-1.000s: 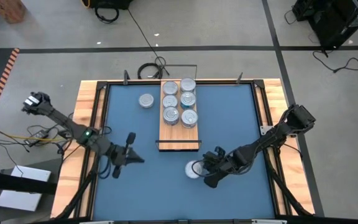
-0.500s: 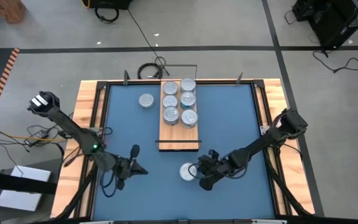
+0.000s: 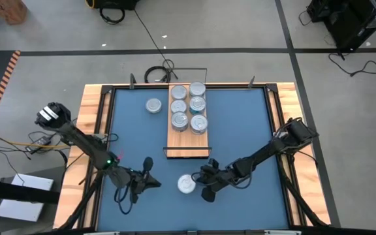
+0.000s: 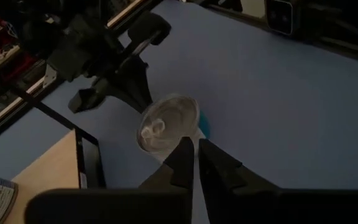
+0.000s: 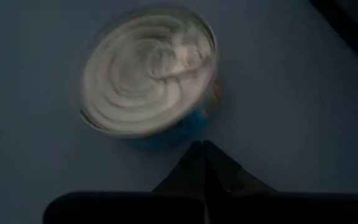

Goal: Stack canned seafood by type on shelf
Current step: Stack the yellow blue tuna can on top of the other yellow blue tuna can on the shelf

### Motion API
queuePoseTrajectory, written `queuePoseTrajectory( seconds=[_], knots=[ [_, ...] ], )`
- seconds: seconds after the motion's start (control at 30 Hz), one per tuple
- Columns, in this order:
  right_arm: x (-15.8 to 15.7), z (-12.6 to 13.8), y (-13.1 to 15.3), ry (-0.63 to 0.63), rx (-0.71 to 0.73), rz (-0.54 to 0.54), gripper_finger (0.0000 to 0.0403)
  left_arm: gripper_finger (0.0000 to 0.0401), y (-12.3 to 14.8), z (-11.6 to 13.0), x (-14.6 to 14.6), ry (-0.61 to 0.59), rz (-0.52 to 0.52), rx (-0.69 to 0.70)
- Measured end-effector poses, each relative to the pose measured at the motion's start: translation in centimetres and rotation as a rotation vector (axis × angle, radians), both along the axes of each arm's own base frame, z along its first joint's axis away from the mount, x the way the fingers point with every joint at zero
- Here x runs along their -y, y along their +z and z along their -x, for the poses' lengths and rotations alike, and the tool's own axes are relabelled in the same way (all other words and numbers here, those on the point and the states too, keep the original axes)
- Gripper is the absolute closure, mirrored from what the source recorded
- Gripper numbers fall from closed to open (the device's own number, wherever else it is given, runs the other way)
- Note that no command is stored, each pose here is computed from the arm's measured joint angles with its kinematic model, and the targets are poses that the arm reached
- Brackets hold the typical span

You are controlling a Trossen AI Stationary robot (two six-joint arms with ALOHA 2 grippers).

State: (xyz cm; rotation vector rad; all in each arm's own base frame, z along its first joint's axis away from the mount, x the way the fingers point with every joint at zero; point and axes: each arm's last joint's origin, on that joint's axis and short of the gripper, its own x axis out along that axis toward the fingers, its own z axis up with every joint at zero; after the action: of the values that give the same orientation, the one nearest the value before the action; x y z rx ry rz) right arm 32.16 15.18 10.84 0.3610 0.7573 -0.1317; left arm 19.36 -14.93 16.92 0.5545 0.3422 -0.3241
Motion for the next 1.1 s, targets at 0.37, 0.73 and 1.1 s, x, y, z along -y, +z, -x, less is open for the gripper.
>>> queuePoseTrajectory(
  seconds=[0.37, 0.73, 1.1],
  knots=[
    [-1.4, -3.1, 0.4, 0.096, 0.031, 0.032, 0.0402, 0.0311, -0.5, -3.1, 2.6, -0.019, -0.08, -0.048],
    [-1.5, -3.1, 1.0, 0.106, 0.052, 0.046, 0.0402, 0.0288, -1.5, -4.7, 3.1, -0.116, -0.216, -0.081],
    [-1.5, -3.1, 1.0, 0.114, 0.054, 0.054, 0.0402, 0.0289, -4.0, -5.1, 2.4, -0.2, -0.418, -0.17]
  ],
)
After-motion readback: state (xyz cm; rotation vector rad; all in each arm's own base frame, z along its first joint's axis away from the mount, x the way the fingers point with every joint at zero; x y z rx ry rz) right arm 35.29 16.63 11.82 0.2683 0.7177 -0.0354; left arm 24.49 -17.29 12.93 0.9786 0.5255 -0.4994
